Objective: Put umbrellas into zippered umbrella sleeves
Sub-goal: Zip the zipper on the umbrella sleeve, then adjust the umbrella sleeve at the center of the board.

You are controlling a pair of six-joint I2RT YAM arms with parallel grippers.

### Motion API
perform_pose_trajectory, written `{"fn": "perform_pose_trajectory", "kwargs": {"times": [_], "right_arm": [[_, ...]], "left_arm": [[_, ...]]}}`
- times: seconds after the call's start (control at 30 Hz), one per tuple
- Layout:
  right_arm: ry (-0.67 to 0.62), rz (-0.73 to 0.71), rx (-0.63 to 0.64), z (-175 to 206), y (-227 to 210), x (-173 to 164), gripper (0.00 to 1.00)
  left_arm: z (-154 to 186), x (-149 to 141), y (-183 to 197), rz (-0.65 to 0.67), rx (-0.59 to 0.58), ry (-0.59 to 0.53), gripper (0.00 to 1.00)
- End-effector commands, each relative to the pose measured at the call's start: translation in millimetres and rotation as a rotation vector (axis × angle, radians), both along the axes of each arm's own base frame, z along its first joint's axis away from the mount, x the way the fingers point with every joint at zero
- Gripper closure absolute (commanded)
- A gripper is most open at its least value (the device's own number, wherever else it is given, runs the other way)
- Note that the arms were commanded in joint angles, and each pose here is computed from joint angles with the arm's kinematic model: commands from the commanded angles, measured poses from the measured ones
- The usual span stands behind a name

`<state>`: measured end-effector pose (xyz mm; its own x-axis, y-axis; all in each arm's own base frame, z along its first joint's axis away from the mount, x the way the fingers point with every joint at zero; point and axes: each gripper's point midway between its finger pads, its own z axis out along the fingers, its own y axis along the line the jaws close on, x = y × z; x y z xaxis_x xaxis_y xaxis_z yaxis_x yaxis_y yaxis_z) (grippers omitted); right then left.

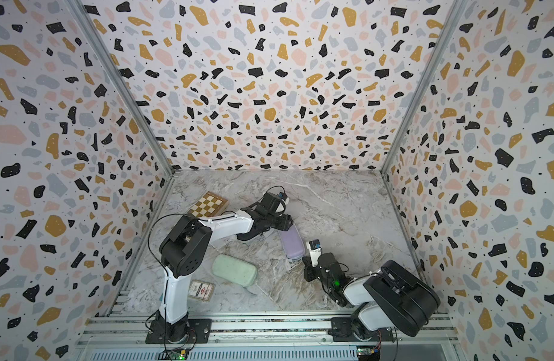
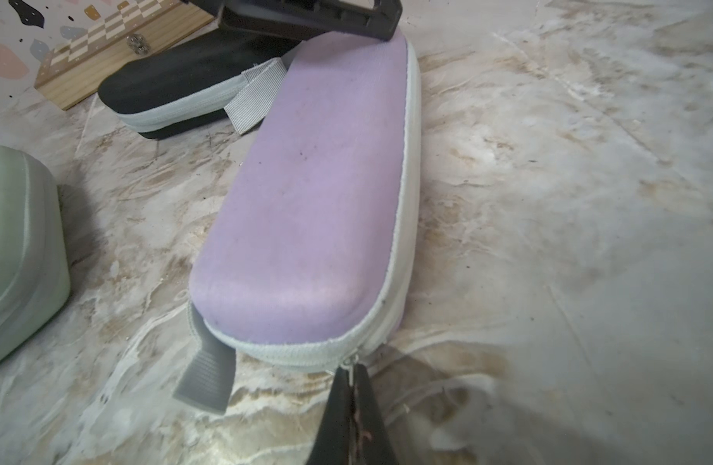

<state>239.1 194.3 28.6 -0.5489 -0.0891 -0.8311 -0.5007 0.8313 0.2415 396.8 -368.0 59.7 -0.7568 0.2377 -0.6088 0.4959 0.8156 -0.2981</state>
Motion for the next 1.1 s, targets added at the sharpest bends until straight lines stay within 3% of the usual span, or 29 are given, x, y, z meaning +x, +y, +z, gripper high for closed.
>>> {"fn": "perform_pose_trajectory", "kwargs": {"times": [0.0, 0.2, 0.5, 0.63, 0.9, 1.07], "right_arm": [[0.006, 0.002, 0.002, -1.5, -0.4, -0.9, 1.00], [0.041, 0.021, 0.013, -8.9, -0.2, -11.8, 1.00], [0.051, 0.047, 0.004, -11.2, 8.9, -28.4, 1.00], [0.036, 0.028, -0.002, -8.9, 7.4, -25.8, 1.00], [0.039, -0.025, -0.004, -10.4, -7.1, -19.5, 1.00], [0.043, -0.024, -0.010, -12.8, -6.8, -19.2, 1.00]], "left_arm": [[-29.6, -12.4, 8.1, 0.015, 0.092, 0.058, 0.43], [-51.3, -11.8, 18.5, 0.064, 0.147, 0.078, 0.63], [-70.1, -15.9, 31.4, 0.139, 0.229, 0.118, 0.73], [-67.2, -19.2, 25.5, 0.126, 0.204, 0.130, 0.73], [-25.8, -19.7, 3.5, 0.015, 0.040, 0.090, 0.44], [-8.9, -37.5, -8.0, -0.054, -0.064, 0.056, 0.37]]}}
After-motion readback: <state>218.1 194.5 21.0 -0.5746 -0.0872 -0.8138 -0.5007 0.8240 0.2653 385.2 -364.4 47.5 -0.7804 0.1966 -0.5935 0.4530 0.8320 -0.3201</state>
